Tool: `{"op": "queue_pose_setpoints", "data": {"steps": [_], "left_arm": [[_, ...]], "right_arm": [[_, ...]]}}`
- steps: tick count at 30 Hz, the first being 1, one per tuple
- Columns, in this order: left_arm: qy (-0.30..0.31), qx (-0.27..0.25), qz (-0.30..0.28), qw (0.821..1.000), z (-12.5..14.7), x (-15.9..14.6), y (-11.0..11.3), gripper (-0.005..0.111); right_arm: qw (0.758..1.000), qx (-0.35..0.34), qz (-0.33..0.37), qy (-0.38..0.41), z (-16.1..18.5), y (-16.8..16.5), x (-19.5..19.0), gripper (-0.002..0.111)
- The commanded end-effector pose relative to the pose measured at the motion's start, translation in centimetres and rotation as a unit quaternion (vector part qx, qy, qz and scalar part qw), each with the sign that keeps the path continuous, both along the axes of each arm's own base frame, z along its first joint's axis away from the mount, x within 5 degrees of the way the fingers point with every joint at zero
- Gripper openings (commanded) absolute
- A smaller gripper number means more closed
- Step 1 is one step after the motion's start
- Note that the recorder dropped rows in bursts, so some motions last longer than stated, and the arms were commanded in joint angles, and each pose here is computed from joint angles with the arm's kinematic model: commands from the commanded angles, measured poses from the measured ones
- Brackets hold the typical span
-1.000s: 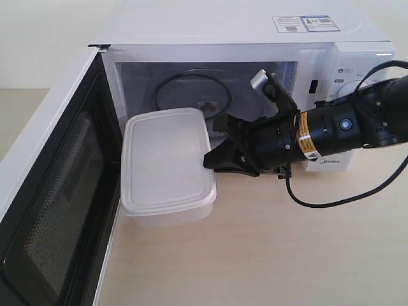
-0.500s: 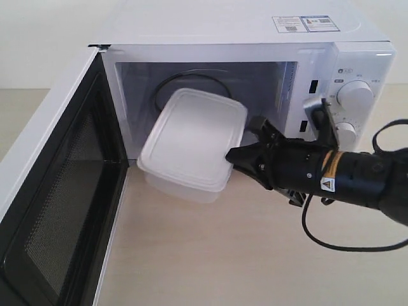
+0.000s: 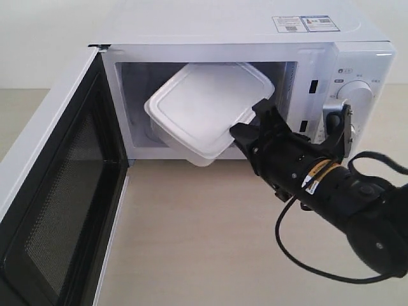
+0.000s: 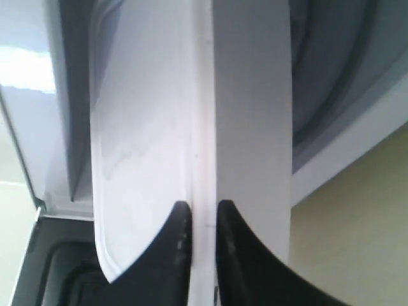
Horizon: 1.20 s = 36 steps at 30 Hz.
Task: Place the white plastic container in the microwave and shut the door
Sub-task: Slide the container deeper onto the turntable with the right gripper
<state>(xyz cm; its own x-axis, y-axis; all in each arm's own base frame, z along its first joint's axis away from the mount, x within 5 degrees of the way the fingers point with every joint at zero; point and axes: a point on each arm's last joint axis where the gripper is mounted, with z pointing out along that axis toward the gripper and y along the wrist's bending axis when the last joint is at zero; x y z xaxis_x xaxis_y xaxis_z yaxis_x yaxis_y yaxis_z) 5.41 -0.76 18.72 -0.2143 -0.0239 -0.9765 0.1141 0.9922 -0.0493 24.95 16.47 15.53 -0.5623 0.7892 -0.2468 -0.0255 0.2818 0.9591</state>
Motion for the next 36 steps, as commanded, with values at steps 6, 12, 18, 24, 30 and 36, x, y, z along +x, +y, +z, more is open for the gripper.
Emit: {"op": "queue_pose_setpoints", "data": {"steps": [6,12,18,24,30,36], "left_arm": [[-0.002,-0.003,0.000,1.000,-0.1,0.0,0.0,0.004],[-0.002,-0.003,0.000,1.000,-0.1,0.0,0.0,0.004],[-0.002,-0.003,0.000,1.000,-0.1,0.0,0.0,0.004],[-0.002,-0.003,0.000,1.000,-0.1,0.0,0.0,0.004],[-0.002,-0.003,0.000,1.000,-0.1,0.0,0.0,0.004],[-0.002,-0.003,0.000,1.000,-0.1,0.0,0.0,0.004]], "right_arm": [[0.994,0.016,-0.099,-0.035,1.0,0.8,-1.0,0.000],[0.995,0.001,-0.098,0.025,0.0,1.0,-1.0,0.000],[0.996,-0.017,-0.084,0.030,0.8,2.2,0.1,0.000],[0.995,-0.019,-0.091,0.036,2.5,3.9,2.1,0.000],[0.994,-0.012,-0.097,0.049,2.4,5.3,3.7,0.000],[0.989,-0.005,-0.124,0.077,0.9,5.6,4.6,0.000]]}}
